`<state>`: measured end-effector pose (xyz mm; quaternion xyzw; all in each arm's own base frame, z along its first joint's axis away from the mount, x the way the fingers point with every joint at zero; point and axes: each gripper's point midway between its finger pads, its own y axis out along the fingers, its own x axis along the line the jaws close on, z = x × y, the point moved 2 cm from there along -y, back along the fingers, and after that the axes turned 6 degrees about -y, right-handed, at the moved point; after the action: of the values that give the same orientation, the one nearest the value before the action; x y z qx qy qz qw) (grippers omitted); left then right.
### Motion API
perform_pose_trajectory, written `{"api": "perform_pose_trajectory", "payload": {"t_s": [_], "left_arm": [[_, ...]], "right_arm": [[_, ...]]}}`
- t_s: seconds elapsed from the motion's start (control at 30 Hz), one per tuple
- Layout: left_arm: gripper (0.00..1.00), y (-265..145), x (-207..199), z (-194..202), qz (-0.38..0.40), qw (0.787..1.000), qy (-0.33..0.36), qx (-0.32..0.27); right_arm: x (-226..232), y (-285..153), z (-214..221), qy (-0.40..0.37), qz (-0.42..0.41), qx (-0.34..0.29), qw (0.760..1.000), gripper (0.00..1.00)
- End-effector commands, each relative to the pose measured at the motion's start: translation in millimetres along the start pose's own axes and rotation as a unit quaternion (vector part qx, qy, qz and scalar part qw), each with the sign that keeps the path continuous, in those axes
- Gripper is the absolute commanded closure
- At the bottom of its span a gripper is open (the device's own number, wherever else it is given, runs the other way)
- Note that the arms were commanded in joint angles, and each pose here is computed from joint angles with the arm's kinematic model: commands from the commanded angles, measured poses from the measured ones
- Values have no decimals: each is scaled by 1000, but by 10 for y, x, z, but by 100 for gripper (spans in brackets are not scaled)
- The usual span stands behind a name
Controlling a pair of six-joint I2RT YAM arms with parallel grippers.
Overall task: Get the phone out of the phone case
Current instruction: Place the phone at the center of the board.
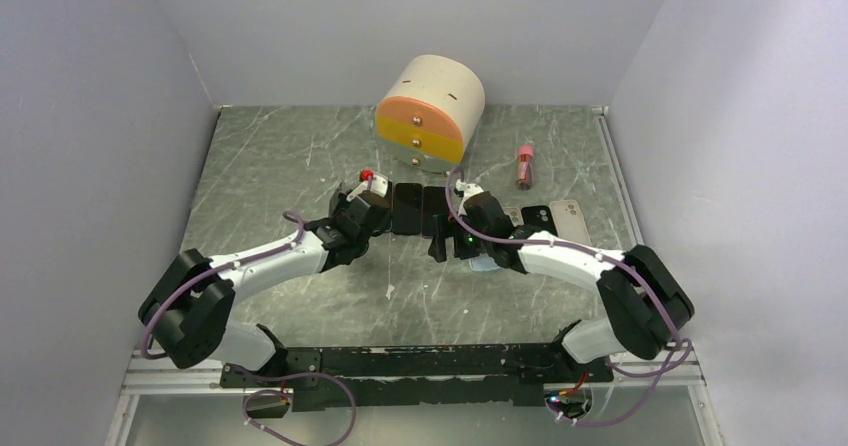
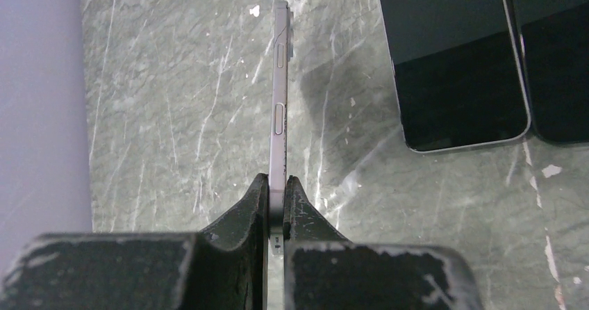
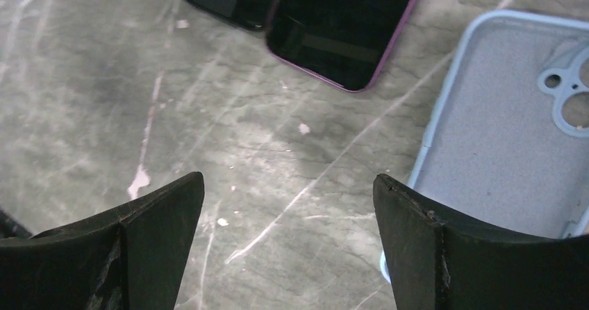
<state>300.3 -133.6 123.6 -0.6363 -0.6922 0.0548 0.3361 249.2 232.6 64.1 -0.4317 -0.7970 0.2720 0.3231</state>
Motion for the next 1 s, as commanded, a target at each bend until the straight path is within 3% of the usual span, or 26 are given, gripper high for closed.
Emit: {"api": "perform_pose_trajectory", "payload": {"t_s": [0.0,0.3,0.4,0.73,0.97], "left_arm": [[97,89,42,-190,-8,999,27,-31],[97,304,-93,-50,42,990,132,17],[97,349,-152,35,52,989,140,18],[72,387,-304,361,40,987,142,70],[65,279,-475,531,20,987,148,64]], "right_arm": [[251,-186,-281,-25,-78,-74,994,5],[-1,-450,-386,9,-36,-154,987,5],[-24,-506,-408,13,-30,-170,985,5],[-137,-563,-445,34,-14,-193,981,5],[-231,-593,-455,49,-15,-203,978,5]]}}
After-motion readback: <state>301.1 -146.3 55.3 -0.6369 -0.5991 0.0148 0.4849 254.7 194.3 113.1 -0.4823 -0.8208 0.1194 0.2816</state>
